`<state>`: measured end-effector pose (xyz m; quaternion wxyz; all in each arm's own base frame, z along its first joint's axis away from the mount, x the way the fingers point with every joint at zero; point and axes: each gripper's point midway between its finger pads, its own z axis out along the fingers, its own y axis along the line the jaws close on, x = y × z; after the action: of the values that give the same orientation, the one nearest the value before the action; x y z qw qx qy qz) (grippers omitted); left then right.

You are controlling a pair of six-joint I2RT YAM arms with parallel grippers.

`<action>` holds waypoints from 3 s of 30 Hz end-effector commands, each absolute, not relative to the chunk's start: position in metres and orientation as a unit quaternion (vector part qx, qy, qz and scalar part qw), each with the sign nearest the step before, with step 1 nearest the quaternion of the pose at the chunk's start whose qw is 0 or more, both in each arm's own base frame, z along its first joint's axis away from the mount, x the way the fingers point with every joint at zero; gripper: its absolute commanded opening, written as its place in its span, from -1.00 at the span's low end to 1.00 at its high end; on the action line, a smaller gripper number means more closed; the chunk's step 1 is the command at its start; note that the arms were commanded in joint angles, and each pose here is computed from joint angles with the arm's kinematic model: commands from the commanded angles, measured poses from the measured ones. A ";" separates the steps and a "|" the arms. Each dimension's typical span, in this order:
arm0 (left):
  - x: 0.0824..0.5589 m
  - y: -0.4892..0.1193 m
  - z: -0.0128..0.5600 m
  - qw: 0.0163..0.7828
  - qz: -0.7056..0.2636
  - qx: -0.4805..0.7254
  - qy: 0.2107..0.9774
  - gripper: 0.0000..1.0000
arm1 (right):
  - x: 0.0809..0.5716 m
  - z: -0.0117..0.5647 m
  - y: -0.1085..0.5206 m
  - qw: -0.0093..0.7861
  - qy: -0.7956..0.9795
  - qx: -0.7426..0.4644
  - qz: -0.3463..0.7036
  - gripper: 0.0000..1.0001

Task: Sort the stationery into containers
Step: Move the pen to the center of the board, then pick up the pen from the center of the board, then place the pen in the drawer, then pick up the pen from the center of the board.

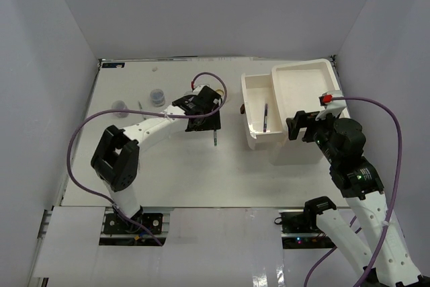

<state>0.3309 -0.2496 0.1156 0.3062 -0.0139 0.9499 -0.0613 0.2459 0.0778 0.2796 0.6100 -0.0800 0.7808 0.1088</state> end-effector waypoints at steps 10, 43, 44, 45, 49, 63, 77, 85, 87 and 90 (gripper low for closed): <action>0.371 -0.281 0.074 0.315 -0.068 -0.046 0.946 0.57 | 0.242 0.271 0.074 0.611 0.781 -0.078 0.103 0.80; 0.331 -0.292 0.249 0.397 -0.287 -0.062 0.870 -0.82 | 0.243 0.272 0.077 0.608 0.782 -0.082 0.110 0.80; 0.330 -0.298 0.261 0.399 -0.309 -0.059 0.861 -0.82 | 0.243 0.273 0.078 0.609 0.781 -0.082 0.111 0.80; 0.331 -0.307 0.282 0.406 -0.339 -0.057 0.847 -0.82 | 0.243 0.273 0.078 0.609 0.781 -0.082 0.111 0.80; 0.319 -0.346 0.324 0.369 -0.448 -0.035 0.814 -0.82 | 0.241 0.272 0.076 0.611 0.780 -0.078 0.109 0.80; 0.328 -0.424 0.332 0.346 -0.495 -0.026 0.797 0.25 | 0.237 0.272 0.072 0.615 0.778 -0.075 0.105 0.80; 0.338 -0.291 0.277 0.436 -0.305 -0.139 0.835 0.40 | 0.238 0.275 0.076 0.613 0.778 -0.085 0.110 0.80; 0.347 -0.212 0.180 0.382 -0.222 -0.244 0.863 0.37 | 0.238 0.273 0.078 0.612 0.778 -0.090 0.112 0.80; 0.354 -0.200 0.164 0.380 -0.202 -0.260 0.865 0.34 | 0.238 0.272 0.078 0.610 0.779 -0.093 0.113 0.80; 0.365 -0.191 0.148 0.378 -0.181 -0.278 0.864 0.32 | 0.237 0.270 0.079 0.609 0.779 -0.095 0.115 0.80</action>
<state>0.3535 -0.1971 0.1431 0.3607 -0.2541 0.8786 -0.1826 0.2387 0.0775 0.2811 0.6242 -0.0884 0.7679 0.1133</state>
